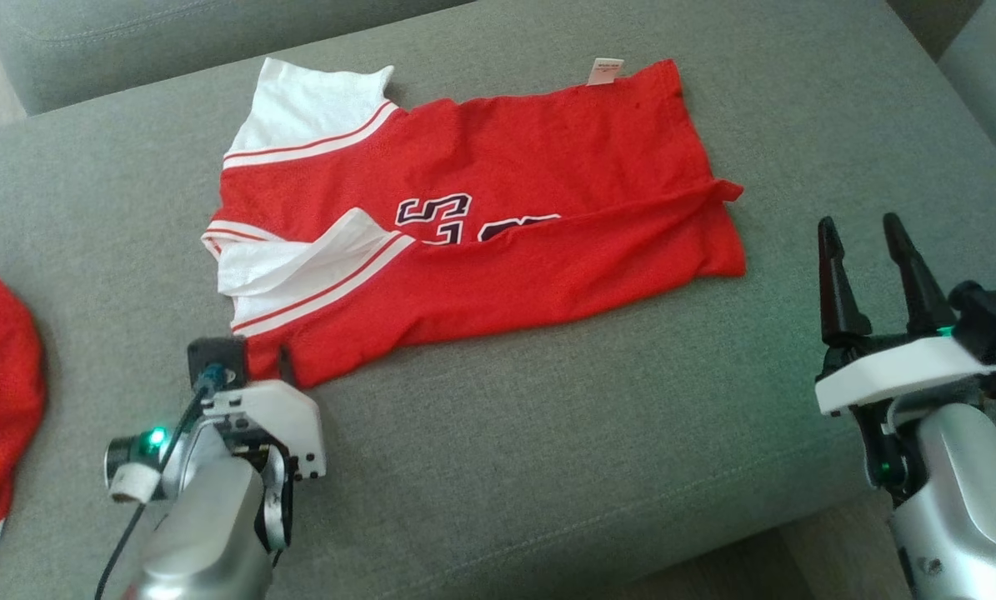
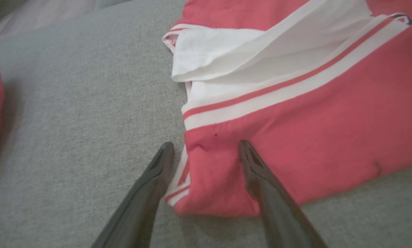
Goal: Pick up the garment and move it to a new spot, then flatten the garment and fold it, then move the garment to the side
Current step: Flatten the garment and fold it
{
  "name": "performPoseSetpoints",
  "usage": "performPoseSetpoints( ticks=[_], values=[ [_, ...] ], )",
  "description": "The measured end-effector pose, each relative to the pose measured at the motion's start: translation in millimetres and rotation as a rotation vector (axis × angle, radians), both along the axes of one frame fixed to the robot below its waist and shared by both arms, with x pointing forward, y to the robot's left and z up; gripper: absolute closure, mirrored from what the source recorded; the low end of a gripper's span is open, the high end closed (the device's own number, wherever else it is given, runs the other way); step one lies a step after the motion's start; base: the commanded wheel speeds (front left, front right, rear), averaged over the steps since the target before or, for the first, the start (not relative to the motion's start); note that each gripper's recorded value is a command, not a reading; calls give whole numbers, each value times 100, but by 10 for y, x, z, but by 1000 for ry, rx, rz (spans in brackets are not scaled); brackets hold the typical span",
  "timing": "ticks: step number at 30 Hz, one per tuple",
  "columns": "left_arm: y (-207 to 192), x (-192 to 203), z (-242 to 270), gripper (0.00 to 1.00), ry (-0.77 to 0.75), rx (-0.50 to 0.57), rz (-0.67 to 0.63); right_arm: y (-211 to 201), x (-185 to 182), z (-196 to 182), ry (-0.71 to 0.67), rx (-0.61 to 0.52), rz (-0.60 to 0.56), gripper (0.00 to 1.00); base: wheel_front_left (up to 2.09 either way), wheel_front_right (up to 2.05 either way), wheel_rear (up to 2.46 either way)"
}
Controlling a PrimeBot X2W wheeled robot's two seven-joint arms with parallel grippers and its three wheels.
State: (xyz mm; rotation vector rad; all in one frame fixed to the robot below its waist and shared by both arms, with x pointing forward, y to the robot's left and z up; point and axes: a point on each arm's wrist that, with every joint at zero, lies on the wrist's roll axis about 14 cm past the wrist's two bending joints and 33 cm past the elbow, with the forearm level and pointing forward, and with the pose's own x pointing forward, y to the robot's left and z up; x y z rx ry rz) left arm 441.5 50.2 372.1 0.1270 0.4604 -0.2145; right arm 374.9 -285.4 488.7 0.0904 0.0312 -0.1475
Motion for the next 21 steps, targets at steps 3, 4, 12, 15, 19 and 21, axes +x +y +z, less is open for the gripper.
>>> performPoseSetpoints(
  ticks=[3,4,12,15,19,21],
  values=[
    [-25,-6,-27,0,28,1,-19,30,23,-9,5,3,8,0,0,0,0],
    [-36,-12,-43,0,41,2,-31,40,31,-9,4,4,10,0,0,0,0],
    [-102,7,41,100,25,-55,-62,93,92,-138,54,19,25,0,0,0,0],
    [-71,55,177,100,-42,-77,-49,102,93,-291,113,37,22,0,0,0,0],
    [-81,95,417,100,-135,-115,-52,83,72,-507,200,64,8,0,0,0,0],
    [-102,94,525,100,-172,-125,-65,85,58,-617,243,76,4,0,0,0,0]
  ],
)
